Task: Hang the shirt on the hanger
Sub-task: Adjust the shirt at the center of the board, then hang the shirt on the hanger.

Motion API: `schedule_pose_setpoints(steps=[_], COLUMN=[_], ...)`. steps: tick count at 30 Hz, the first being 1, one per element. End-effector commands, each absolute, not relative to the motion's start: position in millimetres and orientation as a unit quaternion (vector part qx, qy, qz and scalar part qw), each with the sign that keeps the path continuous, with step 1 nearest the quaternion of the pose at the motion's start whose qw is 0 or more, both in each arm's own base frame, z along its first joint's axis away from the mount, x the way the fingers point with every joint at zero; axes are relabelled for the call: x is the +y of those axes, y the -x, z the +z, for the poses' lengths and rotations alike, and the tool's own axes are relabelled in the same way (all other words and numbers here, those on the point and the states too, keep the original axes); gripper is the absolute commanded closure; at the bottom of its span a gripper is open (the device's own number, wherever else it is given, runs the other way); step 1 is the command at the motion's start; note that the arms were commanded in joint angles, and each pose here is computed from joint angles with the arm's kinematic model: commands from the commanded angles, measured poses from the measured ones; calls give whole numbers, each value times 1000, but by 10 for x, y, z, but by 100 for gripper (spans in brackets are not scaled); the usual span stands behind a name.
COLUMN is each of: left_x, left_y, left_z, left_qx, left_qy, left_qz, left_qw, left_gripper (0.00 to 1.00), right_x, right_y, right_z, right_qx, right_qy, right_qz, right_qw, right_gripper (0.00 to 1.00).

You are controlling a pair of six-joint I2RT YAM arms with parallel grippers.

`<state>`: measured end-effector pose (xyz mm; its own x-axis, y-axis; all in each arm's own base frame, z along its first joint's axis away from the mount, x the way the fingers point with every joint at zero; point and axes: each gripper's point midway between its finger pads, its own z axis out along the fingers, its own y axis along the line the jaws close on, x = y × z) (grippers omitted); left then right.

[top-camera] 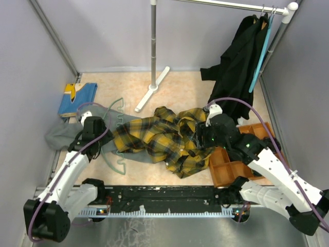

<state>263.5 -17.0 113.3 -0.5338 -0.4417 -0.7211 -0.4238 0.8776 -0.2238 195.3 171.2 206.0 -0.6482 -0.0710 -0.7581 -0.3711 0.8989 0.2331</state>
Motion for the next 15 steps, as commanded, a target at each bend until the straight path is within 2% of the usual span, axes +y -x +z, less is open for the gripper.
schedule_pose_setpoints(steps=[1, 12, 14, 15], left_x=[-57, 258, 250, 239], left_y=[-2662, -2722, -2746, -2756], left_z=[1068, 909, 803, 748], left_qx=[868, 864, 870, 873], left_qy=[265, 295, 294, 290], left_qz=[-3, 52, 44, 41], left_qw=[420, 404, 394, 389], left_gripper=[34, 40, 45, 52], right_x=[1823, 1912, 1912, 1909], right_y=[-1961, -1883, -1876, -1874], right_z=[2234, 2205, 2212, 2216], right_qx=[871, 869, 868, 868], right_qy=[126, 129, 130, 130], right_qz=[225, 255, 256, 257], right_qw=[419, 404, 404, 404], right_gripper=[43, 43, 43, 43])
